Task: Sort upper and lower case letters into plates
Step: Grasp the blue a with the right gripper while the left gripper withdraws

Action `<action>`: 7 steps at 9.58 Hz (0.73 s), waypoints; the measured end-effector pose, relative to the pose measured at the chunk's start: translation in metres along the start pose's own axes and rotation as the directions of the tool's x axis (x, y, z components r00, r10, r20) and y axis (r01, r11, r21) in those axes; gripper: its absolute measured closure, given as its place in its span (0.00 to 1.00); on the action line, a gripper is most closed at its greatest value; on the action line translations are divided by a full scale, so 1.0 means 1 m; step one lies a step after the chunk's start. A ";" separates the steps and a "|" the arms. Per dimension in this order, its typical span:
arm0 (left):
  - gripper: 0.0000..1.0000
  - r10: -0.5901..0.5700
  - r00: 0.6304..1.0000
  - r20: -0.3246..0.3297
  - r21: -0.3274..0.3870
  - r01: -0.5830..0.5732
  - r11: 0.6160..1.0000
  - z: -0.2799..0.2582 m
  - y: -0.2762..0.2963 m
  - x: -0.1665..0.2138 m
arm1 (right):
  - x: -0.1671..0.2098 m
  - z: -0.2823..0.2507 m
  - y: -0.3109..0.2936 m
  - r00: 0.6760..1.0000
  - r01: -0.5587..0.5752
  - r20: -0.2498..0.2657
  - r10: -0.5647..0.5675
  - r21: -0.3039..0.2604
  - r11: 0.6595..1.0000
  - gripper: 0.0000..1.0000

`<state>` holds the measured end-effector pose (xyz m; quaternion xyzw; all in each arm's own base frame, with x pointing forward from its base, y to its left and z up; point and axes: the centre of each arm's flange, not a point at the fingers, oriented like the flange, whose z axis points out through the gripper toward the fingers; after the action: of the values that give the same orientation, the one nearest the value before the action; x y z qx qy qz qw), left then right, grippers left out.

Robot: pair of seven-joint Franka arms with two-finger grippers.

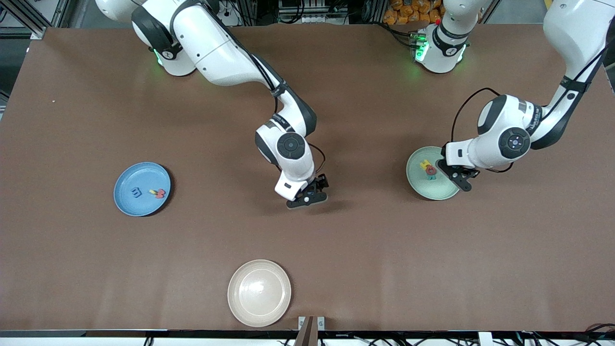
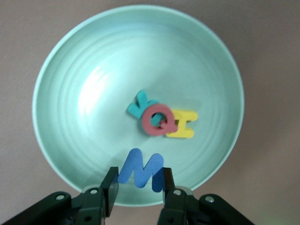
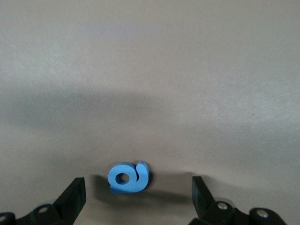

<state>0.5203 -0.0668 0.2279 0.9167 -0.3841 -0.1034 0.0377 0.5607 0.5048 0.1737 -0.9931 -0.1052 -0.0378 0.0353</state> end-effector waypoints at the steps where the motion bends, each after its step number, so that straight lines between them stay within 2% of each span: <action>1: 0.56 -0.021 1.000 -0.002 0.001 0.021 1.000 -0.001 0.002 0.002 | -0.002 0.004 -0.002 1.000 0.007 0.001 -0.007 -0.007 1.000 0.00; 2: 0.44 -0.067 0.998 -0.006 0.003 0.067 0.998 -0.001 0.003 0.003 | -0.002 0.003 -0.004 1.000 0.010 -0.002 -0.010 -0.008 1.000 0.00; 5: 0.00 -0.187 0.982 -0.031 0.028 0.188 0.982 -0.023 0.008 0.024 | 0.004 -0.003 -0.003 1.000 0.007 -0.019 -0.007 -0.007 1.000 0.00; 7: 0.00 -0.256 0.966 -0.047 0.047 0.258 0.965 -0.053 -0.006 0.033 | 0.007 -0.006 -0.002 1.000 0.010 -0.029 -0.010 -0.010 1.000 0.00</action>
<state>0.5590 -0.0864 0.2732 0.9613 -0.2638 -0.0785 0.0075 0.5667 0.5079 0.1806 -0.9921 -0.1095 -0.0529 0.0318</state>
